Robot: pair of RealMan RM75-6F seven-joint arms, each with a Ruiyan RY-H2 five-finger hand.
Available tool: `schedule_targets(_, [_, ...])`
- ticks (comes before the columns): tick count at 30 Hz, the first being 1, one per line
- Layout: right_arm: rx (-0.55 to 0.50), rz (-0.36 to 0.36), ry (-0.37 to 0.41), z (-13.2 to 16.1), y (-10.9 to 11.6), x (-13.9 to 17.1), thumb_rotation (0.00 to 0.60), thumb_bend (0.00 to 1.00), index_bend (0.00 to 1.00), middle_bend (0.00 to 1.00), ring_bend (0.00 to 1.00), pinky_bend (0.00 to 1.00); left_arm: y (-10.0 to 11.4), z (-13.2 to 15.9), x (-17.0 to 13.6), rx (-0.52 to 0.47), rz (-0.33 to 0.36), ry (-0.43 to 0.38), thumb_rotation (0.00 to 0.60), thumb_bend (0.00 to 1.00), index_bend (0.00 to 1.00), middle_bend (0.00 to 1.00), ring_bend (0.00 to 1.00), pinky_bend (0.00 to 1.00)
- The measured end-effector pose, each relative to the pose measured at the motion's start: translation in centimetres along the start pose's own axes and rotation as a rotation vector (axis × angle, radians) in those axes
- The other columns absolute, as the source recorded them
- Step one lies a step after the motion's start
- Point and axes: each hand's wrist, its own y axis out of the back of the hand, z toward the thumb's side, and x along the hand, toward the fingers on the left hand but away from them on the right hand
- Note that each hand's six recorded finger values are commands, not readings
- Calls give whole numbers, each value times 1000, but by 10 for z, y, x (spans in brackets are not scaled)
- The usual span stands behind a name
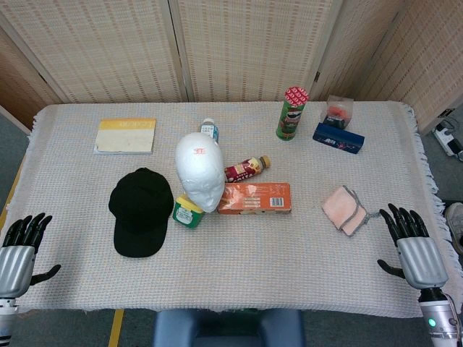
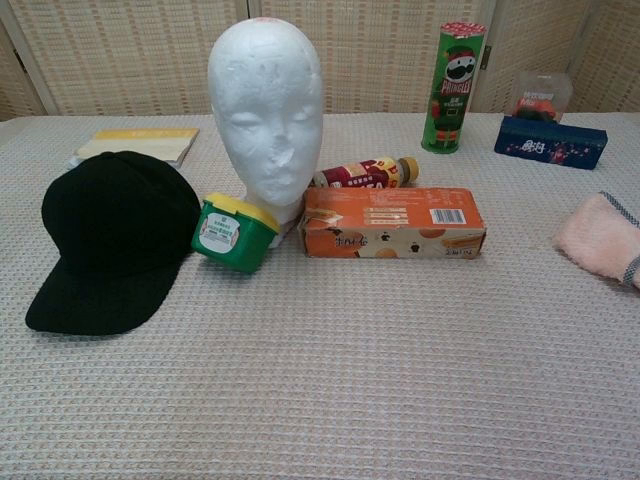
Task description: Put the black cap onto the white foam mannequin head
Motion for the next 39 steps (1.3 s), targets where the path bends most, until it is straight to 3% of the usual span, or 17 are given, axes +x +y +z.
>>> schedule_targets(6, [4, 0, -14, -4, 2, 1, 600, 62, 0, 0, 0, 0, -8, 8, -1, -16, -23, -28, 600, 133, 93, 108, 3, 124])
schedule_targets(8, [4, -3, -22, -6, 3, 2, 600, 62, 0, 0, 0, 0, -12, 13, -3, -32, -24, -47, 600, 133, 118, 170, 43, 180])
schedule_targets(10, [2, -6, -31, -8, 5, 3, 600, 62, 0, 0, 0, 0, -16, 17, -5, -48, -20, -70, 600, 134, 181, 320, 170, 326])
schedule_targets(12, [4, -6, -35, -9, 5, 4, 600, 63, 0, 0, 0, 0, -21, 20, -10, -66, -6, -100, 600, 134, 279, 522, 359, 511])
schedule_targets(14, [0, -4, -34, -8, 5, 4, 600, 62, 0, 0, 0, 0, -29, 22, -14, -79, 8, -137, 600, 134, 354, 700, 537, 629])
schedule_targets(15, [-2, -2, -32, -8, 4, 5, 600, 62, 0, 0, 0, 0, -34, 22, -16, -81, 12, -154, 600, 134, 361, 720, 556, 641])
schedule_targets(18, [-4, 0, -31, -7, 4, 5, 600, 61, 0, 0, 0, 0, -48, 23, -23, -83, 20, -213, 600, 136, 420, 888, 735, 765])
schedule_targets(20, [-2, 4, -29, -7, 3, 5, 600, 62, 0, 0, 0, 0, -58, 26, -28, -85, 21, -256, 600, 142, 479, 996, 902, 909])
schedule_targets(24, [4, 20, -29, -5, -2, 4, 600, 63, 0, 0, 0, 0, -81, 31, -30, -65, 10, -317, 600, 169, 511, 1000, 991, 984])
schedule_targets(32, [4, 55, -60, -11, -8, 1, 600, 62, 0, 0, 0, 0, -124, 49, -19, 3, 3, -385, 600, 273, 397, 1000, 1000, 996])
schedule_targets(39, [-7, 76, -78, -14, -7, 2, 600, 63, 0, 0, 0, 0, -142, 75, -1, 48, 48, -424, 600, 291, 350, 1000, 1000, 996])
